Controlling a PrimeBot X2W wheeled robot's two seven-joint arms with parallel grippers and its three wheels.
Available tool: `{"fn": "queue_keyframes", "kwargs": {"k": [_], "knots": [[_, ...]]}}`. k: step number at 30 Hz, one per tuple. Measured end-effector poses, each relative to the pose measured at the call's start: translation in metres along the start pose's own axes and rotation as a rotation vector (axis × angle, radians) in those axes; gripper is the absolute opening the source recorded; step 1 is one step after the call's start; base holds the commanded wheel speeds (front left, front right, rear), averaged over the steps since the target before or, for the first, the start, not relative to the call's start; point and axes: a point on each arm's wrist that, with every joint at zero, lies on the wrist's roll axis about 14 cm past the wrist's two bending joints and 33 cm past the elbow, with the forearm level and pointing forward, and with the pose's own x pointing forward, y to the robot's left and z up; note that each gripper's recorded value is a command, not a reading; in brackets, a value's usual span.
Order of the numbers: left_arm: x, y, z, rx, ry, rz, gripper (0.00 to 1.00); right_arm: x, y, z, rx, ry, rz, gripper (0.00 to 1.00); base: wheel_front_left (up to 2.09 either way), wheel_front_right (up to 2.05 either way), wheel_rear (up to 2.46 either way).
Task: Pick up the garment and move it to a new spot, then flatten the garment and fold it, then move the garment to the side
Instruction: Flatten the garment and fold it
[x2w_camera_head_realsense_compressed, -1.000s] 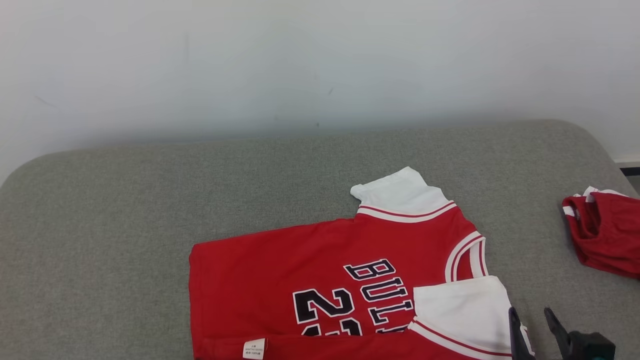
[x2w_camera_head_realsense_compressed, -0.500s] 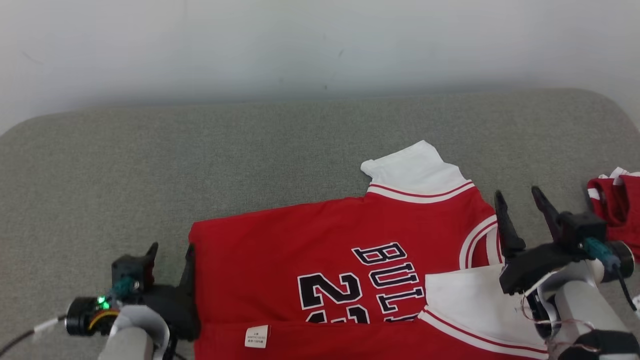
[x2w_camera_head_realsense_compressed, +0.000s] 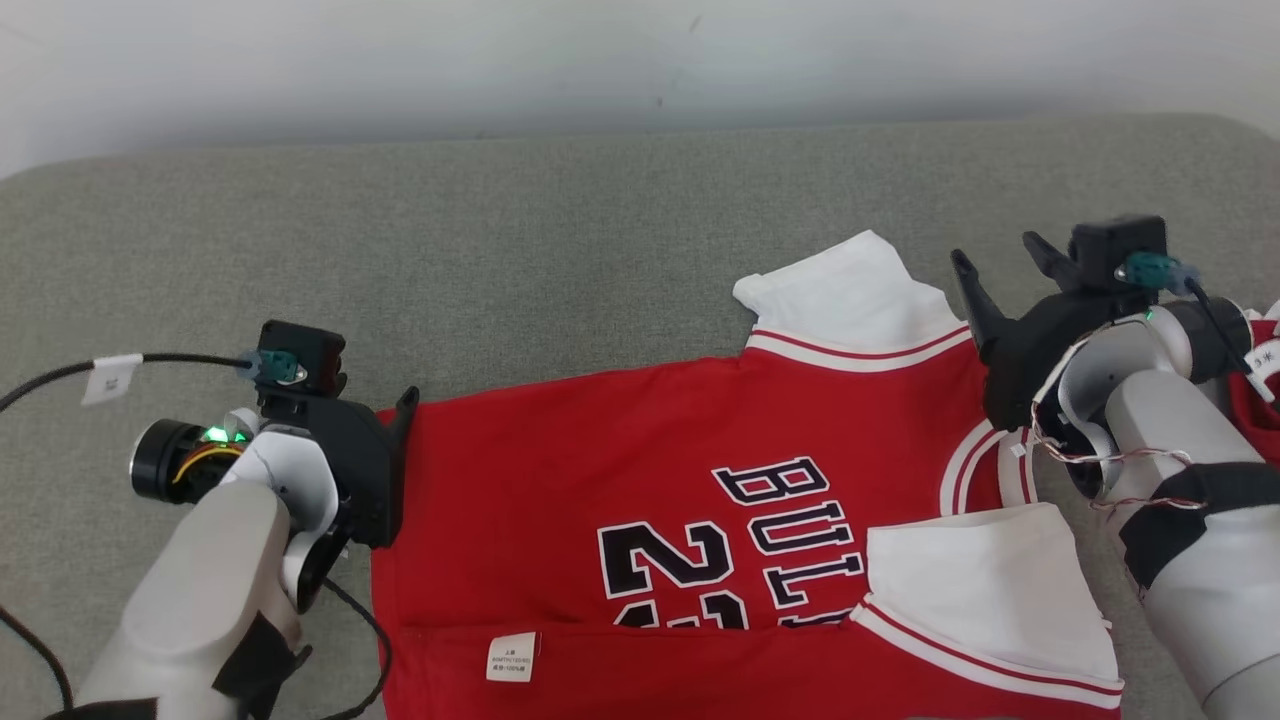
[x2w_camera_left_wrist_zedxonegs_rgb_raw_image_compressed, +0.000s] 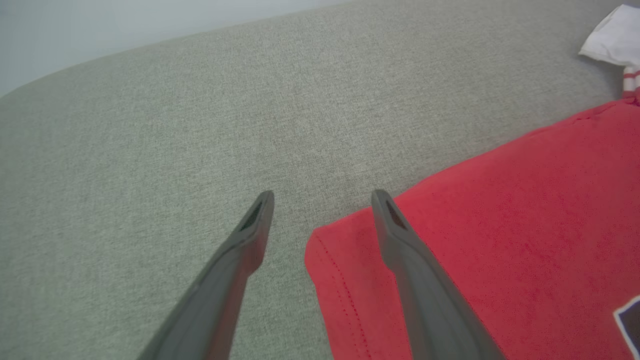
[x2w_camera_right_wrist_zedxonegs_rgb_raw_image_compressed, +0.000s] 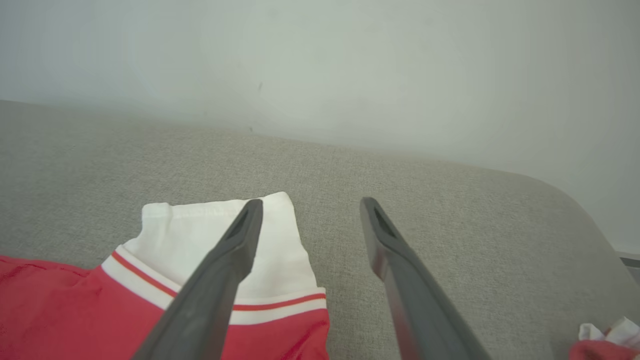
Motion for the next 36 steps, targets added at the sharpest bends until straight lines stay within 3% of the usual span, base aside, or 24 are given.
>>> {"fn": "queue_keyframes", "kwargs": {"k": [11, 20, 21, 23, 25, 29, 31, 32, 33, 36], "knots": [[-0.001, 0.002, -0.024, -0.011, 0.191, -0.073, 1.0, 0.028, 0.007, -0.011, -0.089, 0.188, 0.053, 1.0, 0.0, 0.0, 0.0], [0.007, 0.002, -0.034, -0.04, 0.229, -0.092, 1.0, 0.047, 0.011, -0.027, -0.097, 0.3, 0.067, 1.0, 0.0, 0.0, 0.0], [0.01, 0.002, -0.034, -0.041, 0.233, -0.095, 0.84, 0.052, 0.013, -0.029, -0.102, 0.307, 0.073, 1.0, 0.0, 0.0, 0.0], [0.011, 0.001, -0.038, -0.047, 0.25, -0.099, 0.75, 0.057, 0.015, -0.03, -0.104, 0.313, 0.08, 1.0, 0.0, 0.0, 0.0], [0.012, 0.001, -0.042, -0.05, 0.269, -0.101, 0.55, 0.061, 0.018, -0.033, -0.103, 0.325, 0.087, 1.0, 0.0, 0.0, 0.0], [0.014, 0.003, -0.045, -0.057, 0.276, -0.101, 0.53, 0.068, 0.022, -0.041, -0.098, 0.351, 0.095, 1.0, 0.0, 0.0, 0.0], [0.016, 0.004, -0.044, -0.053, 0.277, -0.098, 0.44, 0.072, 0.022, -0.042, -0.096, 0.361, 0.095, 1.0, 0.0, 0.0, 0.0], [0.017, 0.004, -0.045, -0.049, 0.275, -0.098, 0.29, 0.074, 0.023, -0.043, -0.095, 0.368, 0.097, 1.0, 0.0, 0.0, 0.0], [0.017, 0.004, -0.045, -0.047, 0.277, -0.098, 0.01, 0.076, 0.024, -0.046, -0.092, 0.381, 0.098, 1.0, 0.0, 0.0, 0.0], [0.019, 0.002, -0.045, -0.05, 0.271, -0.105, 0.0, 0.08, 0.029, -0.053, -0.092, 0.411, 0.107, 1.0, 0.0, 0.0, 0.0]]}}
